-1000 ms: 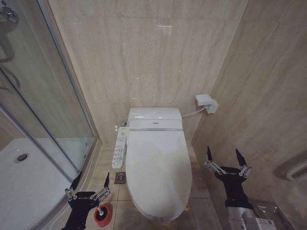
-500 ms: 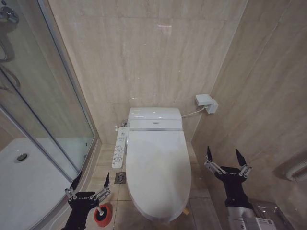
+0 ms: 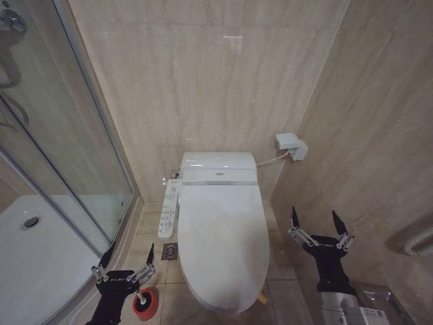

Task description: Open the toilet lid, clean the toilet bowl with a toilet brush, close the toilet lid, and flush.

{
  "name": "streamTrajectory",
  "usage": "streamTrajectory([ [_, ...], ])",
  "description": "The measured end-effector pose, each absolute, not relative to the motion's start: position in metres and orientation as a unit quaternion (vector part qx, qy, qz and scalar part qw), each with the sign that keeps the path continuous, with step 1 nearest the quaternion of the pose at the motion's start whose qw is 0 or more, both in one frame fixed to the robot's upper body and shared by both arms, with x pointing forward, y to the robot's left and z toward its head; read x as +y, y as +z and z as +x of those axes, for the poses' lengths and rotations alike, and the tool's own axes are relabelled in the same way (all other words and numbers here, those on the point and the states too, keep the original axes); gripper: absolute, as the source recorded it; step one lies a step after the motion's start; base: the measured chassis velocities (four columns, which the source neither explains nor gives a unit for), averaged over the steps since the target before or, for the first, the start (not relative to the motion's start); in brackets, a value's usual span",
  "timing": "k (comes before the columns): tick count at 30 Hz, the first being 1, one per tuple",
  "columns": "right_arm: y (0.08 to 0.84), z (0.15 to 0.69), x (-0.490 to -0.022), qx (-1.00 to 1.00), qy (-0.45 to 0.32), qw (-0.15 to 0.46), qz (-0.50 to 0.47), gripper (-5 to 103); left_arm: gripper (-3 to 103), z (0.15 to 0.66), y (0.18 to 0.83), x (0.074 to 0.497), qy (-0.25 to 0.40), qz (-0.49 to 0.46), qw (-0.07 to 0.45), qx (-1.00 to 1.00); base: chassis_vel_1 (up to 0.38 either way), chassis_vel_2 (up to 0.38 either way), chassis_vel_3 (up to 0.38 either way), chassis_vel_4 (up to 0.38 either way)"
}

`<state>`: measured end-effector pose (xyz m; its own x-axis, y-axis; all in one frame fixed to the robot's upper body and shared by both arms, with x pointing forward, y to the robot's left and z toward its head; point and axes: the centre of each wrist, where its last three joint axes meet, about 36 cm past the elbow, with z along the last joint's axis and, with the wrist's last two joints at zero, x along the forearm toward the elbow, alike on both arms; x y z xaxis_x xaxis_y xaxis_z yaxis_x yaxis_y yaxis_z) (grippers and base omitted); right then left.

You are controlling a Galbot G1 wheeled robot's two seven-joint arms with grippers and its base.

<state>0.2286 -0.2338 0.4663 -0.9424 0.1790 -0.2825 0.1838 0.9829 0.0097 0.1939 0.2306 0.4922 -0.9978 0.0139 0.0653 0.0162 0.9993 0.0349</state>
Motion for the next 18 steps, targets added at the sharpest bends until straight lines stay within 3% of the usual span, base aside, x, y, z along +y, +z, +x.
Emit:
streamTrajectory([
  [18,0.466,0.229,-0.234,0.985,-0.008,0.142,0.092,100,97,0.277,0.58,0.295,0.011,-0.055,-0.002,-0.998,0.0,0.0,0.0,0.0],
])
